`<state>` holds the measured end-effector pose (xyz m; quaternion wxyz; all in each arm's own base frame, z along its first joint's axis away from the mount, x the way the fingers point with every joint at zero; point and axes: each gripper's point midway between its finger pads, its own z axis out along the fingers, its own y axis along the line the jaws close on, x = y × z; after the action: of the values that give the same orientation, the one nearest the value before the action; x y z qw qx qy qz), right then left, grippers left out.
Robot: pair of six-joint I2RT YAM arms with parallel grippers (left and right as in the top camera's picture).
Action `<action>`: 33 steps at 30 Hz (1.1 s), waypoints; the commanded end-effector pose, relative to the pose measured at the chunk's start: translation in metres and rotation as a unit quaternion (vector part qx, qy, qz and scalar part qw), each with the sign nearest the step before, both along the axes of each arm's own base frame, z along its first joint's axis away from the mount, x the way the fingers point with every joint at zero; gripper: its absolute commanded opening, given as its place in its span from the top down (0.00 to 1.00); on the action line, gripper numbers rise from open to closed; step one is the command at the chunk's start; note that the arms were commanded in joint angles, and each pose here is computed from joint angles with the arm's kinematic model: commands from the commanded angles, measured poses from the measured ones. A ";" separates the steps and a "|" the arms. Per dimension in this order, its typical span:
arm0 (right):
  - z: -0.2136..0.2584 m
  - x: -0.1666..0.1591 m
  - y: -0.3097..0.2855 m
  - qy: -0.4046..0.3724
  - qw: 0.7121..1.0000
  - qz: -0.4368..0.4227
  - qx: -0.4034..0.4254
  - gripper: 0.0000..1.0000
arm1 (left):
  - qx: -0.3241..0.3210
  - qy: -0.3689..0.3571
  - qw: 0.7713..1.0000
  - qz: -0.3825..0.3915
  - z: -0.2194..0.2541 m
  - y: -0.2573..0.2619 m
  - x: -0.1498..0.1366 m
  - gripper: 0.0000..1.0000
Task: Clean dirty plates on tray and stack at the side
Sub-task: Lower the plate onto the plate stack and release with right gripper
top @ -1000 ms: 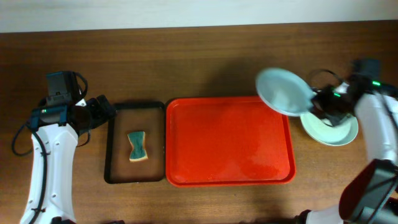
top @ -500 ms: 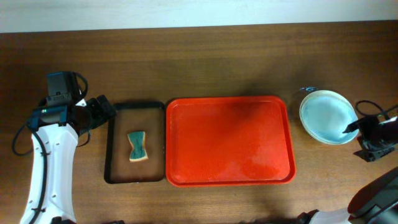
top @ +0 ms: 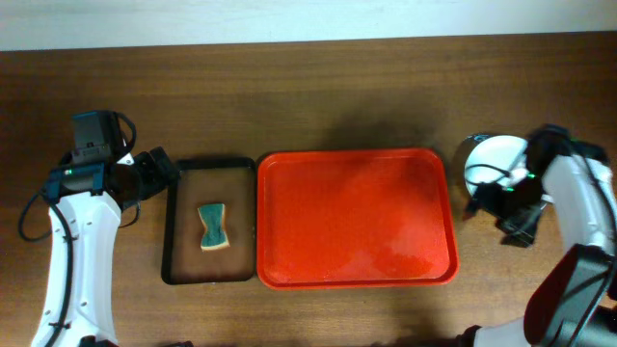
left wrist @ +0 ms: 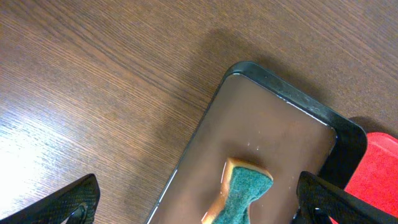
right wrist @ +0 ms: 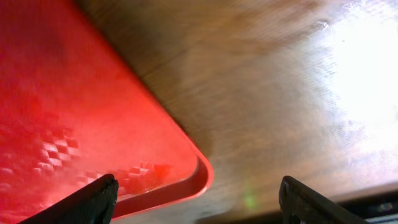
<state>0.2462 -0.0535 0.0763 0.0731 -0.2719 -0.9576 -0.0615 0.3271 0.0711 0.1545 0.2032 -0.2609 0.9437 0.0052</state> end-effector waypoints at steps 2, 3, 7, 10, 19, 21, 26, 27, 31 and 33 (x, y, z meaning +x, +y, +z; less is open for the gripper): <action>0.000 0.031 0.079 -0.061 0.981 0.184 -0.024 0.01 | 0.000 -0.008 1.000 0.007 0.005 0.002 0.001 0.01; 0.000 0.033 0.093 -0.070 0.975 0.209 -0.023 0.01 | 0.000 -0.008 1.000 0.007 0.005 0.002 0.001 0.01; 0.000 0.035 0.116 -0.082 0.965 0.247 -0.021 0.01 | 0.000 -0.008 1.000 0.007 0.005 0.002 0.001 0.01; 0.000 0.035 0.116 -0.082 0.965 0.247 -0.021 0.01 | 0.000 -0.008 1.000 0.007 0.005 0.002 0.001 0.01; 0.029 0.038 0.116 -0.137 0.959 0.245 -0.028 0.01 | 0.000 -0.008 1.000 0.007 0.005 0.002 0.001 0.01; 0.057 0.037 0.116 -0.188 0.951 0.242 -0.032 0.01 | 0.000 -0.008 1.000 0.007 0.005 0.002 0.001 0.01; 0.146 0.015 0.112 -0.351 0.907 0.228 -0.045 0.02 | 0.000 -0.008 1.000 0.007 0.005 0.002 0.001 0.01; 0.166 0.006 0.109 -0.390 0.892 0.222 -0.052 0.01 | 0.000 -0.008 1.000 0.007 0.005 0.002 0.001 0.01; 0.254 -0.069 0.101 -0.576 0.792 0.196 -0.053 0.02 | 0.000 -0.008 1.000 0.007 0.005 0.002 0.001 0.01; 0.280 -0.111 0.093 -0.648 0.737 0.182 -0.060 0.01 | 0.000 -0.008 1.000 0.007 0.005 0.002 0.001 0.01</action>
<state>0.1582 0.0419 0.3436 -0.5344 0.0000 -0.8330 -0.1434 0.3273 0.0712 0.1549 0.2038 -0.2611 0.9435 0.0053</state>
